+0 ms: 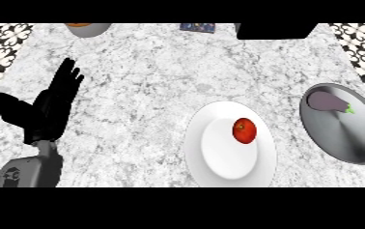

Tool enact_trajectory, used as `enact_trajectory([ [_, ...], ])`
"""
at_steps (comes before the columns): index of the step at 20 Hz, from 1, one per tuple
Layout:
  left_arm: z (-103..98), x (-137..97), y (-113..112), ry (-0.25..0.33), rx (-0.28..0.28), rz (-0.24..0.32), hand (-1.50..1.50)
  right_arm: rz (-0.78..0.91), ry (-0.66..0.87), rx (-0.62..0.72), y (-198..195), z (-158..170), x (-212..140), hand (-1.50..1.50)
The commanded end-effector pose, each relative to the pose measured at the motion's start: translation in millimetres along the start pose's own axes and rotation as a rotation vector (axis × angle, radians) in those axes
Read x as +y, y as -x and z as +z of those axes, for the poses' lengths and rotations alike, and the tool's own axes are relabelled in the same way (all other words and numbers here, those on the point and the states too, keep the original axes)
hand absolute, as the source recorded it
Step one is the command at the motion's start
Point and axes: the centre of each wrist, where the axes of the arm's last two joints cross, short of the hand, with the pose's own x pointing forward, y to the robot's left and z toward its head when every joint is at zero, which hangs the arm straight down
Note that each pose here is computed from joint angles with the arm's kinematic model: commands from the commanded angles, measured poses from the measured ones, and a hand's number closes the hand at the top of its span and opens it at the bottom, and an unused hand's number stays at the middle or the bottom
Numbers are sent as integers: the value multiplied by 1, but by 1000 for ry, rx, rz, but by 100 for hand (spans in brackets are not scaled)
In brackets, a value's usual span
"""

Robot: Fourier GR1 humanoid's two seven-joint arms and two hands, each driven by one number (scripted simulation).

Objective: Pick the eggplant from the plate and place it in the pan

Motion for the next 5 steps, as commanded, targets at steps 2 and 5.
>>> enact_trajectory([
  [2,1,1,1,-19,-2,18,0,-181,-111,-156,11,29,-10,-150],
  [5,6,1,10,7,17,21,0,-153,-94,-141,19,33,-3,-150],
])
